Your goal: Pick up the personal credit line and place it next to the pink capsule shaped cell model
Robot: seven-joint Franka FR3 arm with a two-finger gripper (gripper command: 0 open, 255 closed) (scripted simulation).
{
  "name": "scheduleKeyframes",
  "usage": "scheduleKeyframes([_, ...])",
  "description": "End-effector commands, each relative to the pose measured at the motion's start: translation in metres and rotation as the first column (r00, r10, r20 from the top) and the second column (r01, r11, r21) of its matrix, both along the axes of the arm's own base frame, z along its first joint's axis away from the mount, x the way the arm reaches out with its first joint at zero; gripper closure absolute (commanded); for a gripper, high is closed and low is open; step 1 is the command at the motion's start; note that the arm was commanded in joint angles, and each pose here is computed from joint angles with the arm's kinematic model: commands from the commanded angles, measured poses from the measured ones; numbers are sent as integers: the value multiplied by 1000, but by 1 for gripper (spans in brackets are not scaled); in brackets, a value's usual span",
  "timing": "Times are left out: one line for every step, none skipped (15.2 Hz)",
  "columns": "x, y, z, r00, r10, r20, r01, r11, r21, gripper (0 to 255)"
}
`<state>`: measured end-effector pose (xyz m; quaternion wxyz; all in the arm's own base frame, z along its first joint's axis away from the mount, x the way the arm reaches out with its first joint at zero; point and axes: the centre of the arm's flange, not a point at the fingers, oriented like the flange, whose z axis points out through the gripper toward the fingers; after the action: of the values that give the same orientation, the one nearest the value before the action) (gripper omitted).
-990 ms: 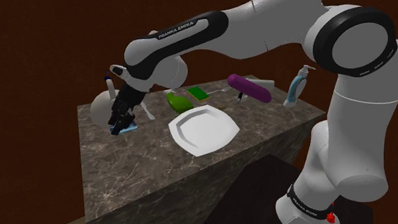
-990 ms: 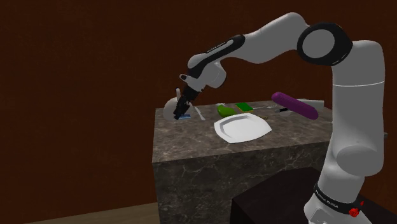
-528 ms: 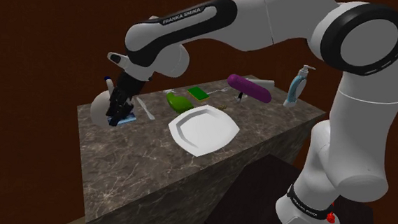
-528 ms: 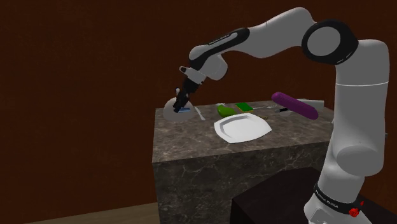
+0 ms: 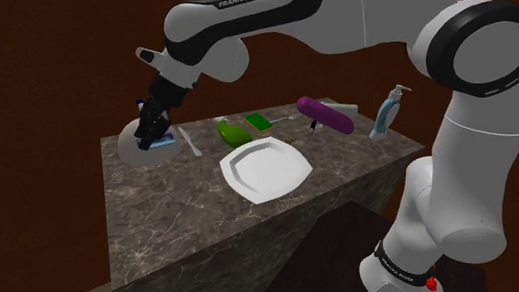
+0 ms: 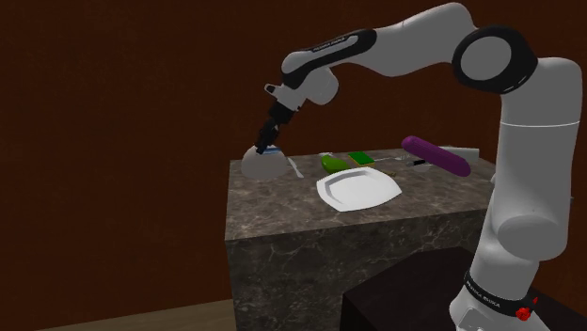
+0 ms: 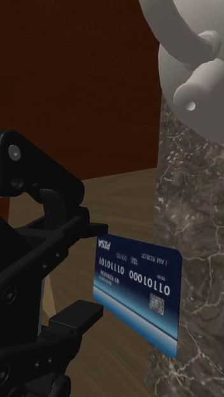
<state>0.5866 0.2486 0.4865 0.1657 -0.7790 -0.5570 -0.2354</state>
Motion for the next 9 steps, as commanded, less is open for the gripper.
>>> scheduleKeyframes([0, 0, 10, 1000, 0, 0, 0, 1000, 0, 255])
scheduleKeyframes([0, 0, 16, 1000, 0, 0, 0, 1000, 0, 255])
scheduleKeyframes([0, 0, 21, 1000, 0, 0, 0, 1000, 0, 255])
scheduleKeyframes([0, 0, 26, 1000, 0, 0, 0, 1000, 0, 255])
scheduleKeyframes([0, 0, 31, 1000, 0, 0, 0, 1000, 0, 255])
scheduleKeyframes([0, 0, 37, 1000, 0, 0, 0, 1000, 0, 255])
scheduleKeyframes([0, 0, 37, 1000, 0, 0, 0, 1000, 0, 255])
scheduleKeyframes([-5, -12, 37, 1000, 0, 0, 0, 1000, 0, 255])
scheduleKeyframes([-10, -25, 37, 1000, 0, 0, 0, 1000, 0, 255])
